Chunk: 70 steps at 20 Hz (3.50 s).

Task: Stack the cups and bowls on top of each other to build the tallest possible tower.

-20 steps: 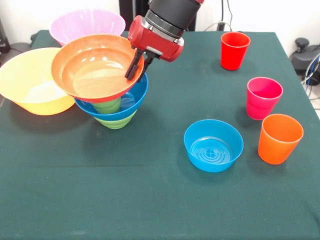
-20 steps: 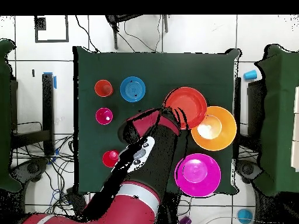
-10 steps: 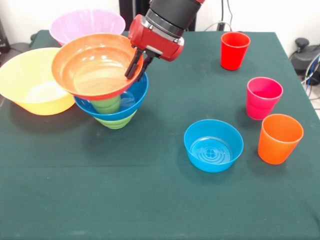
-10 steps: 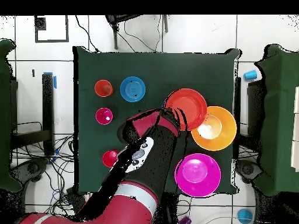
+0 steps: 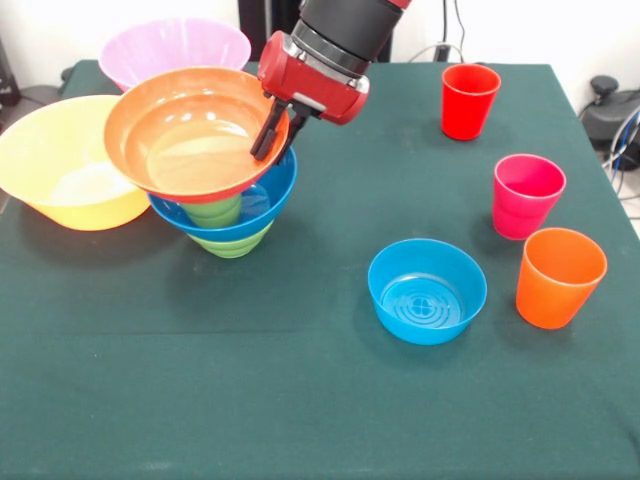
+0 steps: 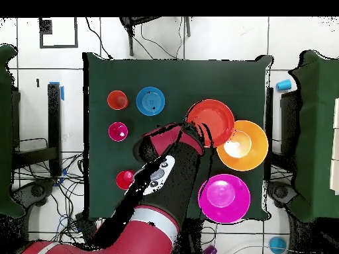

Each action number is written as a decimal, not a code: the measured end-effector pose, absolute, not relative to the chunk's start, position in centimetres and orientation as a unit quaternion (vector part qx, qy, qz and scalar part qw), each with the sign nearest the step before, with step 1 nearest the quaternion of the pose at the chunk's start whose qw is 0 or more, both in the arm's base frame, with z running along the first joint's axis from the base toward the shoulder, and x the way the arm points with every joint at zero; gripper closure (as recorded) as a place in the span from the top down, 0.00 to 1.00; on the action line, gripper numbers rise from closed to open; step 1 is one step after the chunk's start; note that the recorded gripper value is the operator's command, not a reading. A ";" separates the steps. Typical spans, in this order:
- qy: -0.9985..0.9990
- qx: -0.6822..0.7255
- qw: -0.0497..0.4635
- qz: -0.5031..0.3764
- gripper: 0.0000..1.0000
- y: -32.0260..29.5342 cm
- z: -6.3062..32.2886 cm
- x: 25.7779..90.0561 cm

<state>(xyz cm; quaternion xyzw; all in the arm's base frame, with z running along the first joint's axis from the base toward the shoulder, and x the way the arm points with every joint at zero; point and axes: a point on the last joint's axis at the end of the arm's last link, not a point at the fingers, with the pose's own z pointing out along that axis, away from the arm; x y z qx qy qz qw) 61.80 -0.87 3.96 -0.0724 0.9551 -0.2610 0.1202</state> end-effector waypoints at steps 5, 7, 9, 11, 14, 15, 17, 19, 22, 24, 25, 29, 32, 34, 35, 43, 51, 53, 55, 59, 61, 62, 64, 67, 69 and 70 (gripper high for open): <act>0.955 -0.070 0.123 -0.260 0.00 -0.9 3.9 61.9; 0.955 -0.069 0.123 -0.259 0.00 -0.9 4.0 61.9; 0.955 -0.069 0.123 -0.259 0.00 -0.9 4.0 61.9; 0.955 -0.069 0.123 -0.259 0.00 -0.9 4.0 61.9; 0.955 -0.069 0.123 -0.259 0.00 -0.9 4.0 61.9; 0.955 -0.069 0.123 -0.259 0.00 -0.9 4.0 61.9; 0.955 -0.069 0.123 -0.259 0.00 -0.9 4.0 61.9; 0.955 -0.069 0.123 -0.259 0.00 -0.9 4.0 61.9; 0.955 -0.069 0.123 -0.259 0.00 -0.9 4.0 61.9; 0.956 -0.069 0.123 -0.259 1.00 -0.8 3.9 61.9; 0.956 -0.069 0.123 -0.259 1.00 -0.8 3.9 61.9; 0.956 -0.069 0.120 -0.259 1.00 -0.9 3.6 61.7; 0.956 -0.069 0.119 -0.259 1.00 -0.9 3.4 61.7; 0.956 -0.069 0.119 -0.259 1.00 -0.9 3.4 61.7; 0.956 -0.069 0.119 -0.259 1.00 -0.9 3.4 61.7; 0.956 -0.069 0.119 -0.259 1.00 -0.9 3.4 61.7; 0.955 -0.070 0.119 -0.261 1.00 -0.9 3.5 61.6; 0.955 -0.070 0.119 -0.261 1.00 -0.9 3.6 61.6; 0.955 -0.070 0.119 -0.262 1.00 -0.9 3.6 61.6; 0.955 -0.071 0.119 -0.262 1.00 -0.8 3.6 61.6; 0.955 -0.072 0.120 -0.263 1.00 -0.7 3.7 61.6; 0.954 -0.073 0.120 -0.264 1.00 -0.7 3.7 61.6; 0.954 -0.074 0.120 -0.265 1.00 -0.6 3.8 61.6; 0.953 -0.076 0.121 -0.267 1.00 -0.4 3.9 61.6; 0.953 -0.078 0.122 -0.268 1.00 -0.3 4.0 61.6; 0.952 -0.078 0.122 -0.268 1.00 -0.3 4.0 61.6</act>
